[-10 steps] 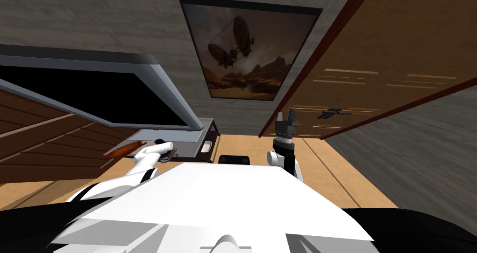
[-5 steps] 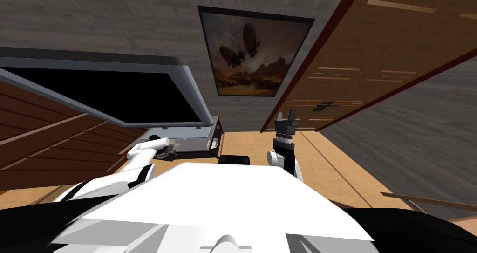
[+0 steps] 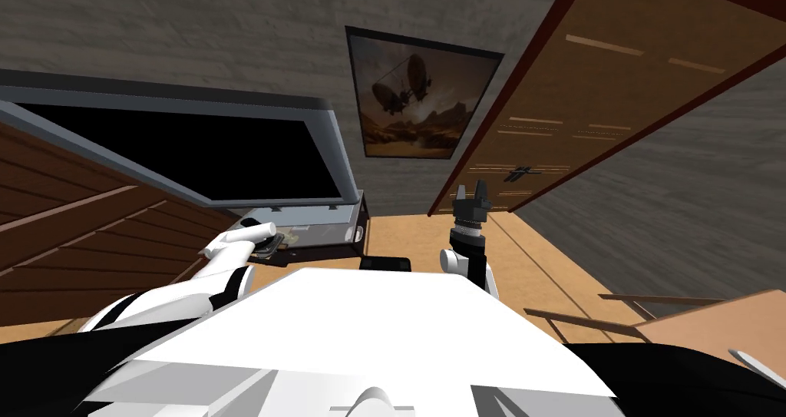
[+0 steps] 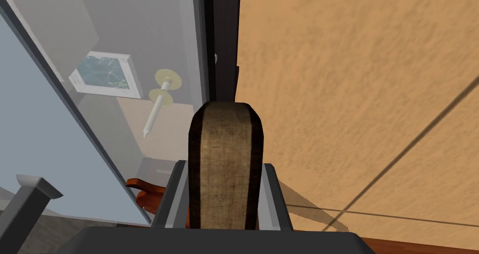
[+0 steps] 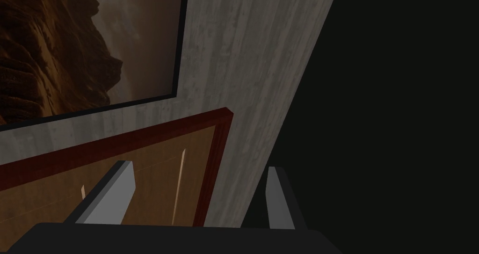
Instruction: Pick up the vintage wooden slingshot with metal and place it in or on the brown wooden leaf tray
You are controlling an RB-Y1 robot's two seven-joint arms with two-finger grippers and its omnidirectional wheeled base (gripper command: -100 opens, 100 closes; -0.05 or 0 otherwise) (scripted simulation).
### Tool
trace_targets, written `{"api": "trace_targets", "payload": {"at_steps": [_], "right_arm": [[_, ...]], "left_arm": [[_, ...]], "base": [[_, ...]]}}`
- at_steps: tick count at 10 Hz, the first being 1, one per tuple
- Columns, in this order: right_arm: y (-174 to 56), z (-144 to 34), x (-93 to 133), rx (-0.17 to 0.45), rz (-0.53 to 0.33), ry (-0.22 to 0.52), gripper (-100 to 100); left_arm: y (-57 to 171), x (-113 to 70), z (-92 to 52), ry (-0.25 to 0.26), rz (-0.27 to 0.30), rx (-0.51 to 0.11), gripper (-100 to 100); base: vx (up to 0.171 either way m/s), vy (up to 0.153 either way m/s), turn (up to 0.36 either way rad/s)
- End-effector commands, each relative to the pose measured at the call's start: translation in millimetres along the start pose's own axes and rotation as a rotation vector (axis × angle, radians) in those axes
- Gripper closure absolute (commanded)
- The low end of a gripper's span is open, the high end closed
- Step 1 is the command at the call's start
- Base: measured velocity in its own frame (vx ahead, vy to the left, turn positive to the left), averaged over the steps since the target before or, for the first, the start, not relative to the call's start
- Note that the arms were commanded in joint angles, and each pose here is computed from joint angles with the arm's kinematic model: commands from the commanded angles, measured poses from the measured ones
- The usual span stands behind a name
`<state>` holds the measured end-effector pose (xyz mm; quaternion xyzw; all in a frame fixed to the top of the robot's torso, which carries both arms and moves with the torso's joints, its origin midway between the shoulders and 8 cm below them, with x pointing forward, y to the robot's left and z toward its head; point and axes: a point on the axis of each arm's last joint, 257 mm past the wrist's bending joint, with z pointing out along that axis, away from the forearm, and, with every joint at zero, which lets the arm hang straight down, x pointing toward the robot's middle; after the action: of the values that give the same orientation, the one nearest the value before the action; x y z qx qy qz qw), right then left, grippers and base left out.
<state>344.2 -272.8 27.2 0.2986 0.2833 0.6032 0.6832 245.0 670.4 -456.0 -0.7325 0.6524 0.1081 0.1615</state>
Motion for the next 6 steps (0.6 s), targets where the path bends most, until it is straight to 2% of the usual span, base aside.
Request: {"api": "trace_targets", "payload": {"at_steps": [1,2,4,6], "right_arm": [[0,0.0,0,0.000,0.000,0.000,0],[0,0.1,0,0.000,0.000,0.000,0],[0,0.1,0,0.000,0.000,0.000,0],[0,0.0,0,0.000,0.000,0.000,0]], "left_arm": [[-6,-4.6,-4.2,0.000,-0.009,0.005,100],[-6,-4.6,-4.2,0.000,-0.009,0.005,100],[-21,-12.0,-14.5,0.003,-0.024,0.024,100],[-29,-15.2,-19.7,0.004,-0.029,0.034,100]], "base": [[-0.097,0.113,-0.022],[-0.116,0.205,0.023],[-0.097,0.295,-0.025],[-0.060,0.236,-0.041]]}}
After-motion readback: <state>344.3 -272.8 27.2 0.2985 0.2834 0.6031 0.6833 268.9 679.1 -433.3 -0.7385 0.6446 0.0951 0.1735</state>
